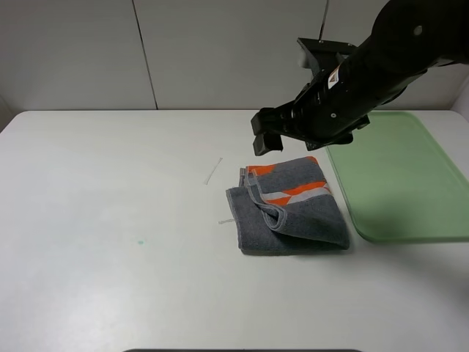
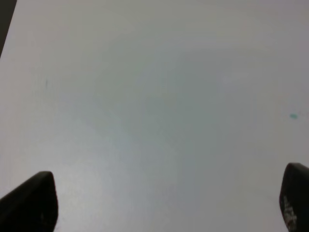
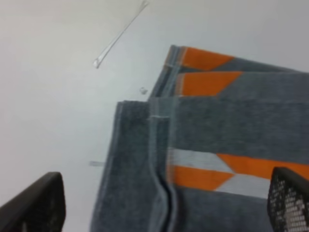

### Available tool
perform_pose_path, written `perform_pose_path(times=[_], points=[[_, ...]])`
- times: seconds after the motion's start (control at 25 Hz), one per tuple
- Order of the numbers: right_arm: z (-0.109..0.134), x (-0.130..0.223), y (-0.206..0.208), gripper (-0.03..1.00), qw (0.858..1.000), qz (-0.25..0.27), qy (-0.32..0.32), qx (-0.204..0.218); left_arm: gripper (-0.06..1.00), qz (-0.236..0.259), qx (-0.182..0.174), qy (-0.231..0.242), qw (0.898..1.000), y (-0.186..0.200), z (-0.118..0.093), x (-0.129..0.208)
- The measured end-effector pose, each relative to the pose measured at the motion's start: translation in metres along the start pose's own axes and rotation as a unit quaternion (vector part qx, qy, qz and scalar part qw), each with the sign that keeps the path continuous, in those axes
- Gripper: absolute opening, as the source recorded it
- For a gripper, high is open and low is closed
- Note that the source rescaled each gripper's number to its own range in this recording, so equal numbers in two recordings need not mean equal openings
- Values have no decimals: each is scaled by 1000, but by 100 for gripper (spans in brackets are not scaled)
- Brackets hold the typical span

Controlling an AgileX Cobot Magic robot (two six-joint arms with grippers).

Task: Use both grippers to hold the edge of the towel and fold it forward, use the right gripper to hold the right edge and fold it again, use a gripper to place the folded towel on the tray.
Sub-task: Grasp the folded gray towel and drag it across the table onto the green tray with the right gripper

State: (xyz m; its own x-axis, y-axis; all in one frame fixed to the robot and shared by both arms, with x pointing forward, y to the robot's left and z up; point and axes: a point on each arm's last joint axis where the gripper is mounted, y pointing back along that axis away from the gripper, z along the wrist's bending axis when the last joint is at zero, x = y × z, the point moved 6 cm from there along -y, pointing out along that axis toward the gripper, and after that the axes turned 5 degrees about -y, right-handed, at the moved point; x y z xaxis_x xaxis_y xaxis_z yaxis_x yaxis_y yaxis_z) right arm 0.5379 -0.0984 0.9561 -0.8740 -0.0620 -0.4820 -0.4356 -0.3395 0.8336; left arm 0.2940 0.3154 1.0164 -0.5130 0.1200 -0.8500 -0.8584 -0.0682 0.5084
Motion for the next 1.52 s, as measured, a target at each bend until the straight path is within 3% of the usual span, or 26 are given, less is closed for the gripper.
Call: perform_pose_path(times=[0.24,0.4,0.6,1.04,1.52], points=[[-39,-6,5,91,999,13,-18,46,92,0,0,0,1000,0,0,0],[-80,-13,11,91,995,18,-43,91,92,0,0,0,1000,0,0,0],[-111,-2,1,91,991,27,-67,112,92,0,0,0,1000,0,0,0],[-121,32,-37,91,987,62,-104,104,92,0,0,0,1000,0,0,0],[-93,57,-75,90,986,104,-96,84,92,0,0,0,1000,0,0,0]])
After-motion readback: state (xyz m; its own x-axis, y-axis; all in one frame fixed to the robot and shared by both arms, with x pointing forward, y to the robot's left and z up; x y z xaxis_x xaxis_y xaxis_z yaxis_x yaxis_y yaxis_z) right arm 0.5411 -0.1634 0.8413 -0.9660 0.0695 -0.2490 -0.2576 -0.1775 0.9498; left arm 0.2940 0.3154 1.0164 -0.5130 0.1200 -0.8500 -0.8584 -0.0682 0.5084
